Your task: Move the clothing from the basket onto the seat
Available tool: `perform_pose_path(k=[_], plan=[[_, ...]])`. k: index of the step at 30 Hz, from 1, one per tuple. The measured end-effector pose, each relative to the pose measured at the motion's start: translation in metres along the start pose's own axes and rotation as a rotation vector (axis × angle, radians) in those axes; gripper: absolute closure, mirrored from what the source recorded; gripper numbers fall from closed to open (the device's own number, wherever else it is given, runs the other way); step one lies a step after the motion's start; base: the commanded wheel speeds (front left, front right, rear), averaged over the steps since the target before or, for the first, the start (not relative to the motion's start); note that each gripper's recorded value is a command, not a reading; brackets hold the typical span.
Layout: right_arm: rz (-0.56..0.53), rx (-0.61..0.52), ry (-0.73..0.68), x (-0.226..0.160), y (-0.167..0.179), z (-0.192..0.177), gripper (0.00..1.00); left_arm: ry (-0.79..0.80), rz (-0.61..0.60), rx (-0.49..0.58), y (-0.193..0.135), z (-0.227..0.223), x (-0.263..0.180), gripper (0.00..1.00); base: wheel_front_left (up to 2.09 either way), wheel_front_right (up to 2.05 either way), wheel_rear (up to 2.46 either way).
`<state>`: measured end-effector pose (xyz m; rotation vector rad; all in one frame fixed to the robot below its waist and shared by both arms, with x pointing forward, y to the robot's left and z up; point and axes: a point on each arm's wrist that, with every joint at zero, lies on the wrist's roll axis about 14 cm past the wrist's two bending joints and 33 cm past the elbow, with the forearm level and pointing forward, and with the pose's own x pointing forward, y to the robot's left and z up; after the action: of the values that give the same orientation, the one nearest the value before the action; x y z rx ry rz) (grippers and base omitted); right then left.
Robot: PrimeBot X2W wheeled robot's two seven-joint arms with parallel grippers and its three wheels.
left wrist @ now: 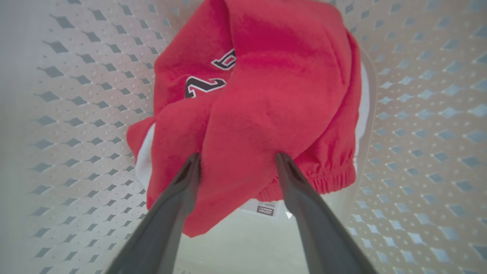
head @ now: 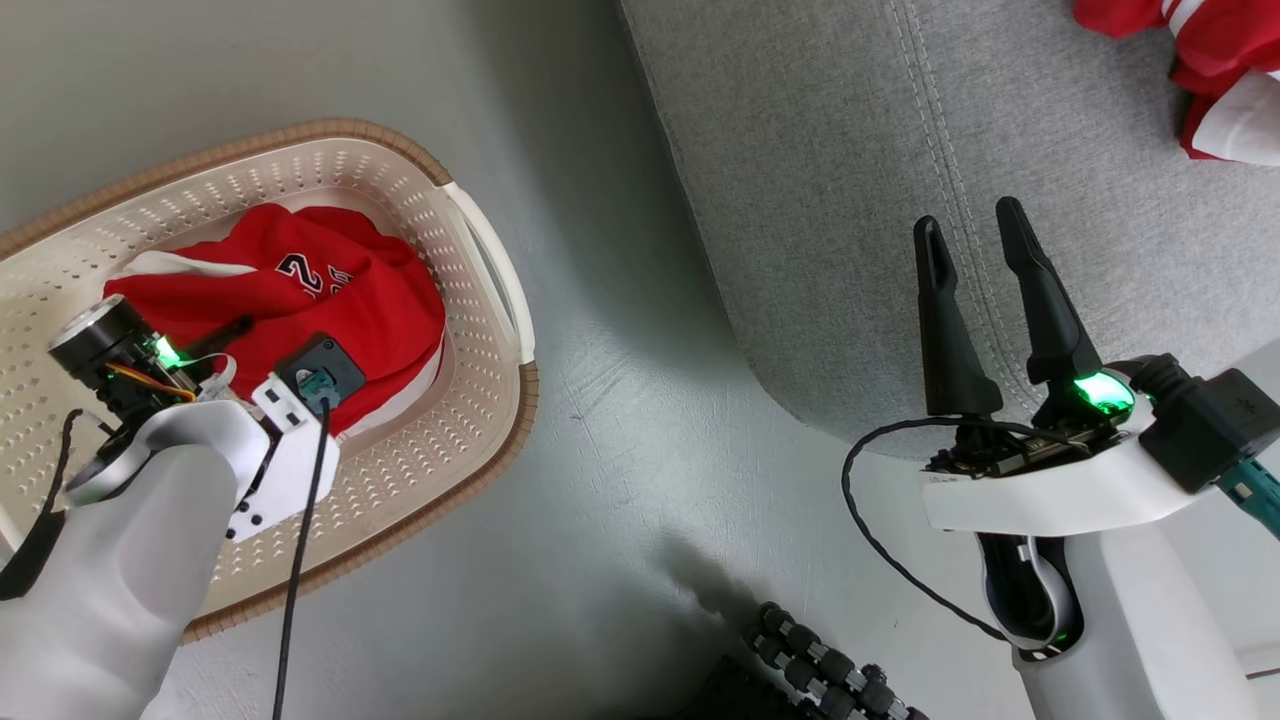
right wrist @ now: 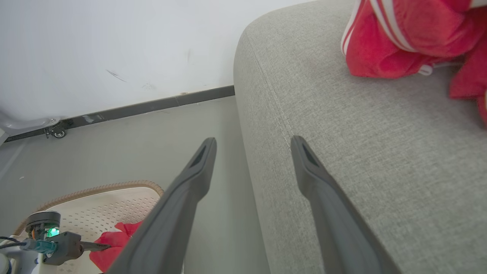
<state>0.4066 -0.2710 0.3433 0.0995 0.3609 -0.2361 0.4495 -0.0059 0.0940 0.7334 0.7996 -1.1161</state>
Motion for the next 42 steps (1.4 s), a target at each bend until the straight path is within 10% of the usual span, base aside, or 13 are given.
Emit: perform_pose_path(k=[8,9,10,13,42], plan=[[-0.002,-0.002,0.005,0.003,-0.001,-0.003,0.0,0.01,-0.045,0.007,-0.017,0.006,0.006,0.0,0.0,0.0,0.0],[-0.001,-0.002,0.005,0.003,0.0,-0.003,0.0,0.007,-0.046,0.005,-0.018,0.007,0.007,0.08,0.0,0.0,0.0],[0.0,-0.002,0.004,0.004,0.0,-0.003,0.0,0.001,-0.047,0.004,-0.018,0.009,0.007,0.44,0.0,0.0,0.0],[0.009,-0.005,-0.013,0.008,0.002,0.002,0.0,-0.011,-0.051,0.001,-0.02,0.011,0.007,1.0,0.0,0.0,0.0],[0.097,0.044,-0.157,0.028,0.029,0.049,0.0,-0.26,0.084,-0.054,0.008,0.056,-0.033,1.0,0.0,0.0,0.0]])
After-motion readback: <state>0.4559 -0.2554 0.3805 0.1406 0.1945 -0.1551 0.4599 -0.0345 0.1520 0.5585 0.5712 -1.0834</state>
